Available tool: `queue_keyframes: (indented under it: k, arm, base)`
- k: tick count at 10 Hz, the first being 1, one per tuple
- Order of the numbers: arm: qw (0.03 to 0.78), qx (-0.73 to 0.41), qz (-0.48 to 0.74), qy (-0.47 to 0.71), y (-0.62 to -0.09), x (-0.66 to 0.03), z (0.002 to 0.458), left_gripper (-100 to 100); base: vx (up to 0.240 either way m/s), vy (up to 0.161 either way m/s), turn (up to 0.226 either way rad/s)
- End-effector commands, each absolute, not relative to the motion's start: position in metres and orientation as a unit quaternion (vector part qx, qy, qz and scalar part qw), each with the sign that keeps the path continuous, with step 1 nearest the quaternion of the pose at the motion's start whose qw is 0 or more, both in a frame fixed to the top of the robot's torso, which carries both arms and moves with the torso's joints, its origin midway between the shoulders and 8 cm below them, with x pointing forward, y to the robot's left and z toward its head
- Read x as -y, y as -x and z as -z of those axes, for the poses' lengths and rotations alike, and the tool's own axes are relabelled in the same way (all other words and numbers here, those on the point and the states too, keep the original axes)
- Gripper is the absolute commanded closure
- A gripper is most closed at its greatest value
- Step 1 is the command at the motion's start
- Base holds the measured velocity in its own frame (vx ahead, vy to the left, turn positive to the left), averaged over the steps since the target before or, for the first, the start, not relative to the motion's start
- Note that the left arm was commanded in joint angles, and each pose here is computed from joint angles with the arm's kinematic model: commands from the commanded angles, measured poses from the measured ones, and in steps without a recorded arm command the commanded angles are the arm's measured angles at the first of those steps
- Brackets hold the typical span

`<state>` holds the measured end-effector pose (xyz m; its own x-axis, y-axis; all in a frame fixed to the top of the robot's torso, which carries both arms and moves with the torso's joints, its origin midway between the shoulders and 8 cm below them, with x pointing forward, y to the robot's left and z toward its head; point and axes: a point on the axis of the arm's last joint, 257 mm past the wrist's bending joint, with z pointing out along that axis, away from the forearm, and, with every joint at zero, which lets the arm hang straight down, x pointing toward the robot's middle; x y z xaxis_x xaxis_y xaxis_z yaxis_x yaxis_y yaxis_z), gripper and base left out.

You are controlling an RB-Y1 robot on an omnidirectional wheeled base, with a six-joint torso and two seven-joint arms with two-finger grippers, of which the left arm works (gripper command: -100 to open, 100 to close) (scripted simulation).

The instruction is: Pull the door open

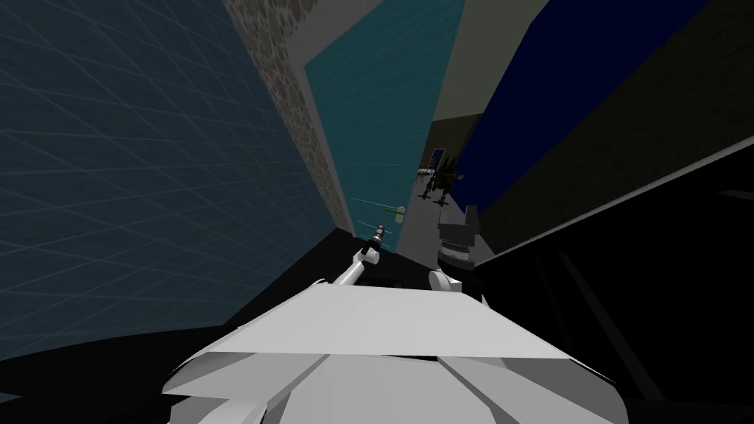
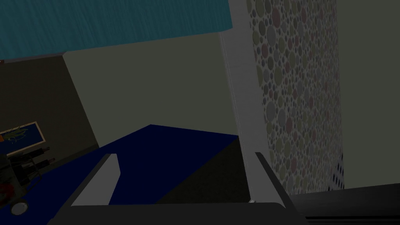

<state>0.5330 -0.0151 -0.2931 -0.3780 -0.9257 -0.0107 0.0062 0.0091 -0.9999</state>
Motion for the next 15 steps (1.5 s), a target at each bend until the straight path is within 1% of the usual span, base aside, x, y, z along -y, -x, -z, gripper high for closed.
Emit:
queue_keyframes:
  k: [1, 3, 6, 10, 12, 15]
  arm:
    - [0.398, -0.59, 0.585, 0.389, -0.533, 0.013, 0.294, -100]
    - [0.399, -0.592, 0.584, 0.386, -0.534, 0.008, 0.295, -100]
    - [0.4, -0.596, 0.584, 0.38, -0.536, 0.001, 0.296, -100]
    - [0.397, -0.602, 0.586, 0.371, -0.538, -0.008, 0.296, -100]
    - [0.394, -0.604, 0.587, 0.368, -0.539, -0.011, 0.296, -100]
    - [0.388, -0.607, 0.591, 0.362, -0.539, -0.014, 0.296, -100]
  base:
    - [-0.195, 0.095, 0.048]
    - [-0.188, 0.114, 0.072]
    - [-0.197, 0.109, 0.147]
    - [-0.141, 0.117, 0.262]
    - [-0.058, 0.071, 0.266]
    - [0.002, 0.054, 0.293]
